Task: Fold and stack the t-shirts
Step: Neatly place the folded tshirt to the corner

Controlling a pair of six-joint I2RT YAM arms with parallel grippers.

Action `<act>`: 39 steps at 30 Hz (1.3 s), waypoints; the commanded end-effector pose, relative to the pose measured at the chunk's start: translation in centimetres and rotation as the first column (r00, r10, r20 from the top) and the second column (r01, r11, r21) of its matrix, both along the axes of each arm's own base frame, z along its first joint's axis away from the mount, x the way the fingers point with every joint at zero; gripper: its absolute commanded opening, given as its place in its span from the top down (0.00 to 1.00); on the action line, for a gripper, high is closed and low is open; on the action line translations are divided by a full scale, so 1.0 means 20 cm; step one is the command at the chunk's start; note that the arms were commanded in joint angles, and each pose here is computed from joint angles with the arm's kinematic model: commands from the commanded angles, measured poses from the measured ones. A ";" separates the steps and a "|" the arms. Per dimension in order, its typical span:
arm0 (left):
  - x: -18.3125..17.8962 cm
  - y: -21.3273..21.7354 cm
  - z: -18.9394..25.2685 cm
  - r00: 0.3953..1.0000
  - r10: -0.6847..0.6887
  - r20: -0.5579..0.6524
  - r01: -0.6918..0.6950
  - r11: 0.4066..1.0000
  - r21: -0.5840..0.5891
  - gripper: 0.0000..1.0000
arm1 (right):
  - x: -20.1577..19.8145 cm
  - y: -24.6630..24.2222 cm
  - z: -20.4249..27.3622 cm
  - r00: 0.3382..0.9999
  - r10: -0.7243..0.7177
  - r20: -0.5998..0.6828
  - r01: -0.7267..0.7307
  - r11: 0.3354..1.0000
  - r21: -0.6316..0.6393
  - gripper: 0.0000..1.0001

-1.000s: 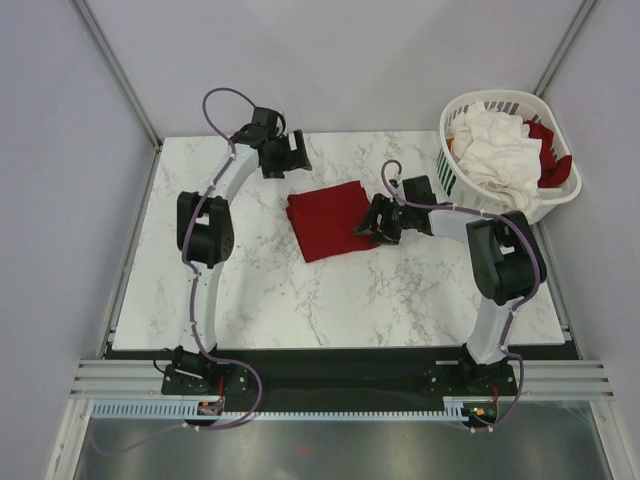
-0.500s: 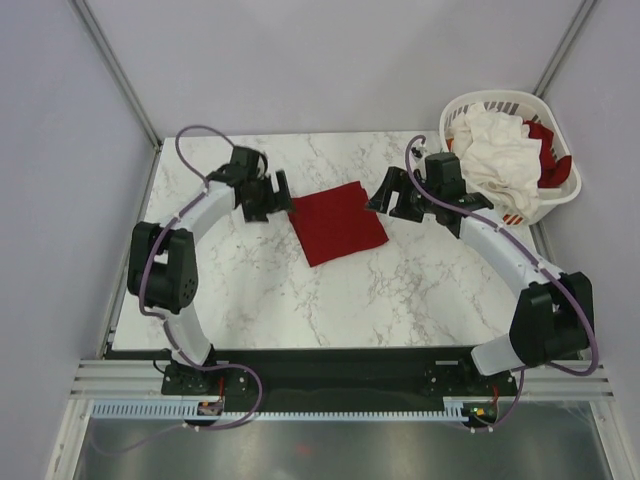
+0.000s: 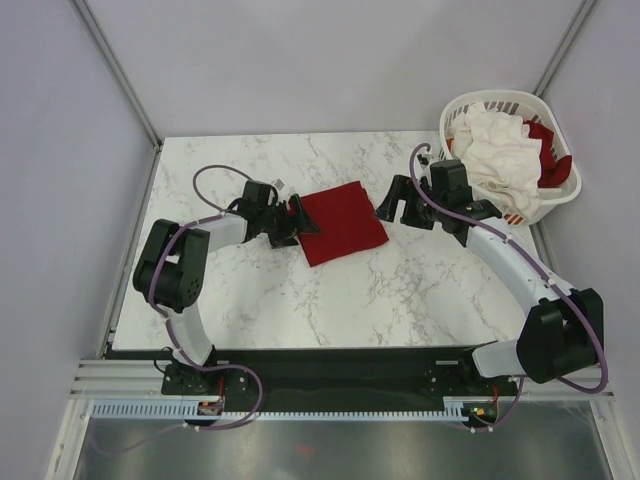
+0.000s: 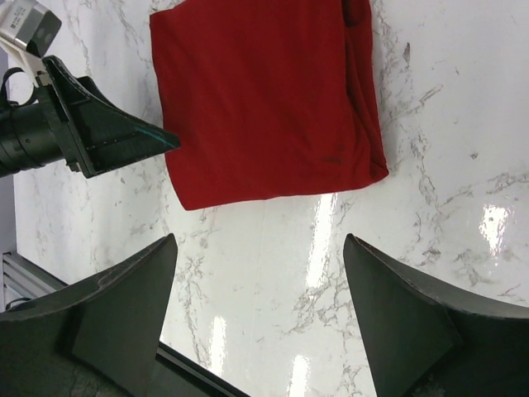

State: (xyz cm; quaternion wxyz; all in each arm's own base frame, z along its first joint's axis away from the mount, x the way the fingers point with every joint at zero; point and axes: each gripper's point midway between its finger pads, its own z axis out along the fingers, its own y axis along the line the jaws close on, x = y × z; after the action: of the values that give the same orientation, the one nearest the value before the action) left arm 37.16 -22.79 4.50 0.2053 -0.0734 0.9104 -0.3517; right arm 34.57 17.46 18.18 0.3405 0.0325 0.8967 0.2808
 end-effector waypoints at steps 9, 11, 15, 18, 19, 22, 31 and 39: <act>0.02 0.06 -0.21 0.993 0.109 -0.050 -0.105 0.991 0.082 0.50 | -0.02 -0.02 0.02 1.000 0.008 0.025 -0.008 1.000 -0.024 0.10; 0.02 0.03 -0.25 0.993 0.098 -0.062 -0.092 0.992 0.090 0.66 | -0.03 -0.02 0.01 1.000 0.008 0.020 -0.008 1.000 -0.022 0.10; 0.11 0.02 -0.22 0.995 0.096 -0.021 -0.093 0.990 0.107 0.98 | -0.03 -0.02 0.01 1.000 0.013 0.022 -0.012 1.000 -0.025 0.10; 0.19 0.05 -0.13 0.995 0.097 0.025 -0.100 0.986 0.132 0.98 | -0.04 -0.03 0.02 1.000 0.011 0.029 -0.010 1.000 -0.029 0.10; 0.23 0.07 -0.09 0.992 0.114 0.046 -0.119 0.985 0.122 0.98 | -0.04 -0.03 0.02 1.000 0.010 0.025 -0.009 1.000 -0.027 0.10; 0.44 0.17 0.08 0.975 0.180 0.131 -0.191 0.978 0.083 0.98 | -0.05 -0.03 0.03 0.999 0.015 0.028 -0.015 1.000 -0.027 0.10; 0.72 0.92 0.07 0.985 0.156 0.078 -0.175 0.880 0.441 0.98 | -0.07 -0.01 0.01 0.999 0.038 0.020 -0.038 0.999 -0.018 0.09; 1.03 1.90 0.29 0.884 0.412 0.222 -0.441 0.571 0.693 0.65 | -0.11 0.06 -0.02 0.996 0.090 -0.004 -0.090 0.996 0.011 0.10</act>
State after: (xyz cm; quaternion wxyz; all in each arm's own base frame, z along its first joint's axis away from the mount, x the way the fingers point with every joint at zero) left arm 60.76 6.75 8.72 0.3427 -0.1691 0.9239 -0.0163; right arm 32.83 17.67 17.15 0.3196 0.0151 0.9035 0.2851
